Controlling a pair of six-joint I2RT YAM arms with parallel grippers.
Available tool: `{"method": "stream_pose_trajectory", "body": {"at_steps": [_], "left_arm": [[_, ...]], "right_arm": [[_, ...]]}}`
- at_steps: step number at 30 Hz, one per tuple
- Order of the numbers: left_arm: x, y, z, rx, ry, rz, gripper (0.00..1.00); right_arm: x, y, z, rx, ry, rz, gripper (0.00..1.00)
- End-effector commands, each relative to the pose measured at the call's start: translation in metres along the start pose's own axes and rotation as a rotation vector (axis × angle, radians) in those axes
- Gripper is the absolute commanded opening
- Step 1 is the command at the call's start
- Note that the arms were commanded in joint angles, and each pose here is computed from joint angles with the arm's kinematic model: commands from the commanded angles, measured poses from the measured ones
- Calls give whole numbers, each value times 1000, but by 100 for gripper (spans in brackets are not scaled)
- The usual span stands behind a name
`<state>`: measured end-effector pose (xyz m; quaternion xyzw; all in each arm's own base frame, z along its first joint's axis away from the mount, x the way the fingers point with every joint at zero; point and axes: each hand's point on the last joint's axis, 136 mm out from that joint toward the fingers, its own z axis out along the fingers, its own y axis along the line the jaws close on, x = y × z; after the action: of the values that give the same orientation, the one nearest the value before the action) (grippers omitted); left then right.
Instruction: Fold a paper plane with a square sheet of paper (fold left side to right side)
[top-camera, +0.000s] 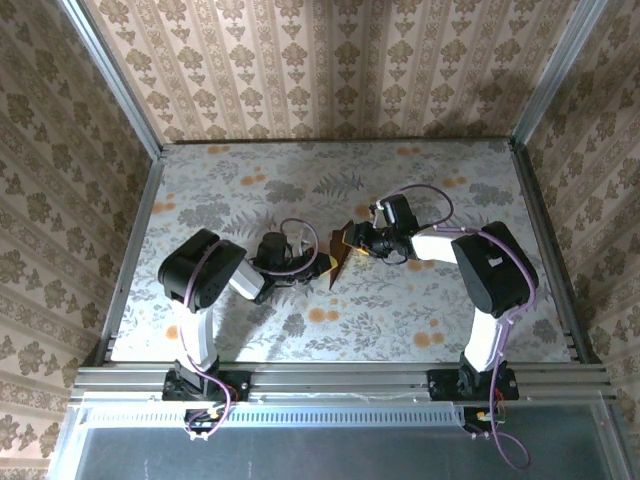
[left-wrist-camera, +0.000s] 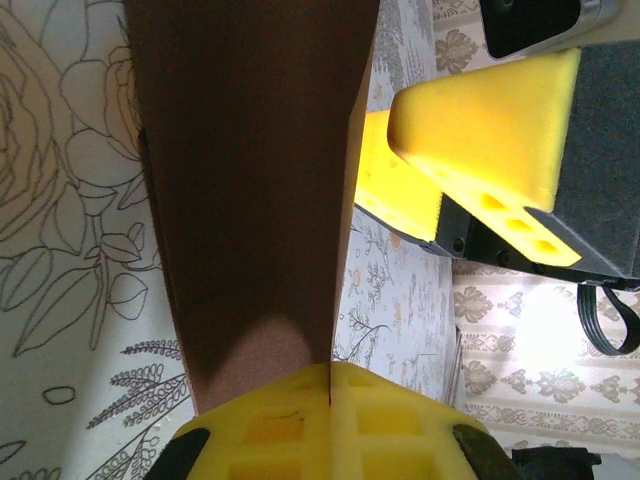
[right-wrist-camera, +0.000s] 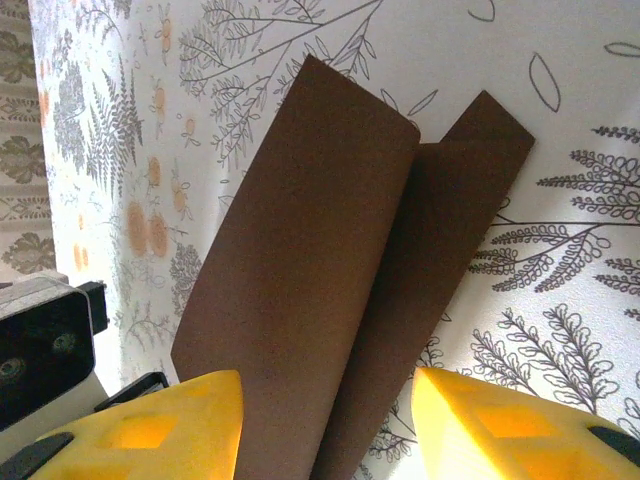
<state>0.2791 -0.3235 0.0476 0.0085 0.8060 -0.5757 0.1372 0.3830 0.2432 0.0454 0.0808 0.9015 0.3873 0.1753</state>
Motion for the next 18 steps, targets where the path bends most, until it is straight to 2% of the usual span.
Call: {"method": "stream_pose_trajectory", "body": {"at_steps": [1,18], "left_arm": [[-1,2,2,20,9,-14,0],[-2,2,4,30,14,-23,0]], "right_arm": [[-10,9,4,-15,-26,-12,49],[-9,7,14,-7,-11,-6,48]]}}
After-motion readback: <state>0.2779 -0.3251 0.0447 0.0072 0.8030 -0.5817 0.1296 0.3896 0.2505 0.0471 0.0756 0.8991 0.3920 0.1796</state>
